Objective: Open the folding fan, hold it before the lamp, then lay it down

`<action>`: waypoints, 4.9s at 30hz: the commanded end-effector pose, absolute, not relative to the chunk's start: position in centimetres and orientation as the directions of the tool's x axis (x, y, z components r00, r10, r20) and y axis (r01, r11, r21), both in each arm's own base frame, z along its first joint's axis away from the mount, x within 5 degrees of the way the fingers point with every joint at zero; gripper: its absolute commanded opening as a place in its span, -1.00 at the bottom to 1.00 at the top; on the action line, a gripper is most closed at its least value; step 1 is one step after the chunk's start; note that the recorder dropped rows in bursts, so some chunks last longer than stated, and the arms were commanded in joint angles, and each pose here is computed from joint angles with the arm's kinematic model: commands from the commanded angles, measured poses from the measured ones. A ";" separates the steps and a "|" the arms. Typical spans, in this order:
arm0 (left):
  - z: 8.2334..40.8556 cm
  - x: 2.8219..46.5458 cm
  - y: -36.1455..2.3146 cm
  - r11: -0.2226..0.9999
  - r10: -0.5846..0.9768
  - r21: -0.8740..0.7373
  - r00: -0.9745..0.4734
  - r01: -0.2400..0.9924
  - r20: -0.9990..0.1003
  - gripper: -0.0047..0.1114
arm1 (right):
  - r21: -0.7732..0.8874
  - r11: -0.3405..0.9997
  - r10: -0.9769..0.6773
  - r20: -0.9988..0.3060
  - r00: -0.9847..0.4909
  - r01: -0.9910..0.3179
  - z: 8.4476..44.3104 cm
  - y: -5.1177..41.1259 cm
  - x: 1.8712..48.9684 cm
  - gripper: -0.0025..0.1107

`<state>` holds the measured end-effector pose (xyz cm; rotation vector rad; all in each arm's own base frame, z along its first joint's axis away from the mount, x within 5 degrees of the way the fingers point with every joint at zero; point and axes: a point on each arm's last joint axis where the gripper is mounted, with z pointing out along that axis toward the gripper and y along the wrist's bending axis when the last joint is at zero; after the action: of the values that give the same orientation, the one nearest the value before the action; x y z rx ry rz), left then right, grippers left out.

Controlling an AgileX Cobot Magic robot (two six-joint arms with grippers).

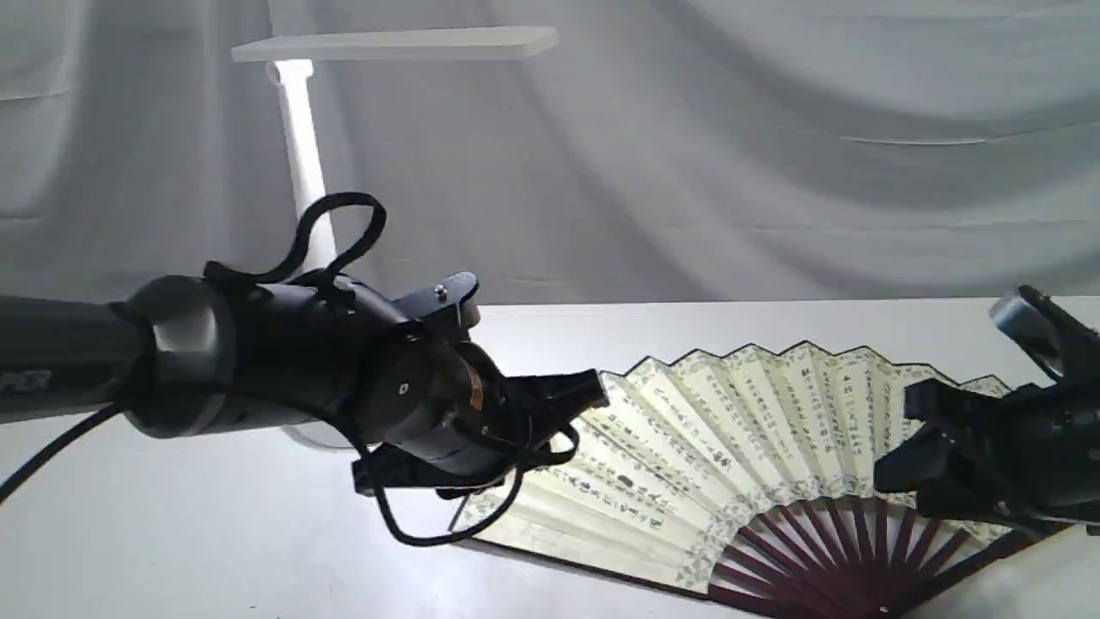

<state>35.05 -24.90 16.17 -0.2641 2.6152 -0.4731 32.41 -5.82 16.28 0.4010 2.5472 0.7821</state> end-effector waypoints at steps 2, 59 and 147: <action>18.2 34.2 -24.0 0.966 -0.108 -0.258 -0.896 0.008 -0.431 -0.68 | 0.505 0.863 0.264 -0.434 -0.861 0.010 18.9 -3.8 32.2 -0.31; 20.5 31.0 -3.0 0.999 0.030 -0.028 -0.999 0.031 -0.044 -0.92 | -0.024 0.988 0.142 -0.224 -0.964 0.151 21.7 -7.1 27.0 -0.96; 38.6 -9.6 -0.2 0.986 -0.147 -0.154 -0.098 0.064 -0.984 -0.92 | -0.100 0.980 -0.063 -0.977 -0.206 0.171 37.0 0.9 -8.2 -0.96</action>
<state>-10.04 -0.09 38.86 -0.0499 1.6524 -0.1712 -8.20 0.96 37.07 0.0754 1.7662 -0.2052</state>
